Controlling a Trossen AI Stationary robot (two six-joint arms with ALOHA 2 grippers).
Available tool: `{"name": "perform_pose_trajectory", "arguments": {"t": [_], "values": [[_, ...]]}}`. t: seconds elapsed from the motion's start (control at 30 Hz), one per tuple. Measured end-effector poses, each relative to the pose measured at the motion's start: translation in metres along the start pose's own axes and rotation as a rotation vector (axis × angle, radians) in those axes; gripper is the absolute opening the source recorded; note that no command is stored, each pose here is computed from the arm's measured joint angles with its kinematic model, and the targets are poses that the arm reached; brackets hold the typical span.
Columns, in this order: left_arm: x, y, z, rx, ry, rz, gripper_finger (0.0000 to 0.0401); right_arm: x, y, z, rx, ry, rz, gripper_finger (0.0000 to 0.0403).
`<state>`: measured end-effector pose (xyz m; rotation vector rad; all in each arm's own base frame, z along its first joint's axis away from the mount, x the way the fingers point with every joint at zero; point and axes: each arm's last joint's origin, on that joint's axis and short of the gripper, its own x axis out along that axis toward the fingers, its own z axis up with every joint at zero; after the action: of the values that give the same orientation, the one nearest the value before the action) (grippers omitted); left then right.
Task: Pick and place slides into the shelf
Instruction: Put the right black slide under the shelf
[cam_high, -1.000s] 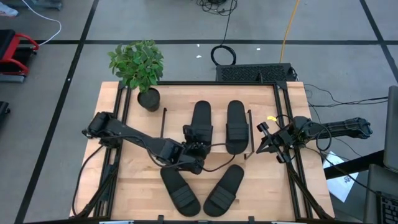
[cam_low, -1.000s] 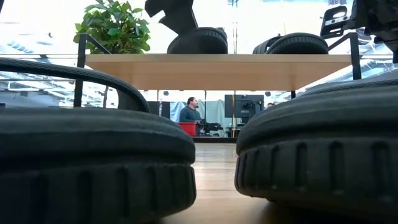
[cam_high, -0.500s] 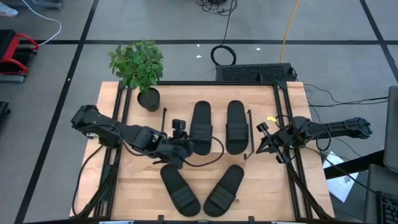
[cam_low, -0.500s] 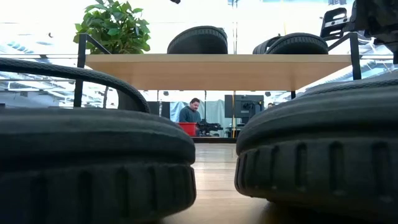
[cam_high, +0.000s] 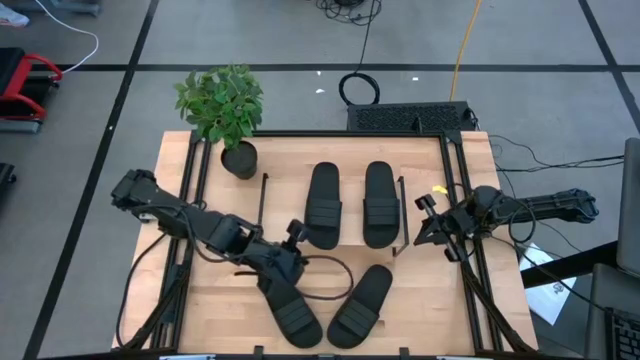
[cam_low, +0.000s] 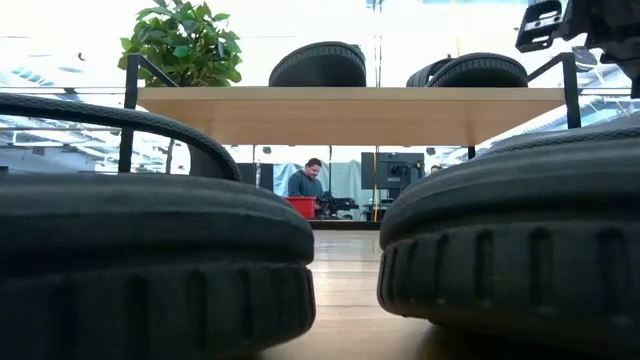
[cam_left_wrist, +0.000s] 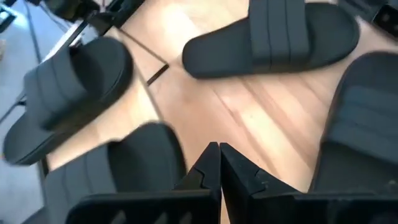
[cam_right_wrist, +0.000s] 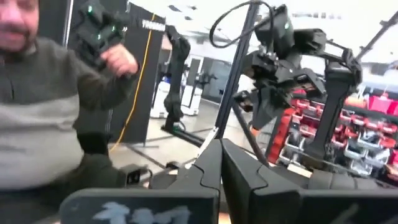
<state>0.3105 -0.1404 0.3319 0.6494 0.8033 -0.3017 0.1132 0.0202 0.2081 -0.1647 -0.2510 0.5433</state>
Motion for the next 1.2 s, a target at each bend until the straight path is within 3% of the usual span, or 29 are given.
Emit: {"name": "perform_pose_trajectory", "arguments": {"t": [0.2, 0.3, 0.47, 0.7, 1.03, 1.2], "values": [[-0.027, 0.005, -0.037, -0.081, -0.076, 0.176, 0.0, 0.0, -0.002, -0.004, 0.014, 0.047, -0.078, 0.0], [-0.049, 0.009, -0.057, -0.167, -0.213, 0.233, 0.0, 0.0, -0.002, -0.005, 0.013, 0.057, -0.08, 0.0], [-0.073, -0.004, -0.094, -0.329, -0.51, 0.223, 0.0, 0.0, -0.002, -0.007, 0.003, 0.073, -0.077, 0.0], [-0.054, -0.039, -0.146, -0.369, -0.716, 0.219, 0.0, 0.0, -0.001, -0.009, -0.011, 0.095, -0.071, 0.0], [-0.017, -0.069, -0.21, -0.379, -0.723, 0.309, 0.0, 0.0, -0.001, -0.008, -0.015, 0.086, -0.073, 0.0], [-0.008, -0.073, -0.231, -0.452, -0.783, 0.359, 0.0001, 0.0, -0.001, -0.008, -0.051, 0.088, -0.073, 0.0]]}}
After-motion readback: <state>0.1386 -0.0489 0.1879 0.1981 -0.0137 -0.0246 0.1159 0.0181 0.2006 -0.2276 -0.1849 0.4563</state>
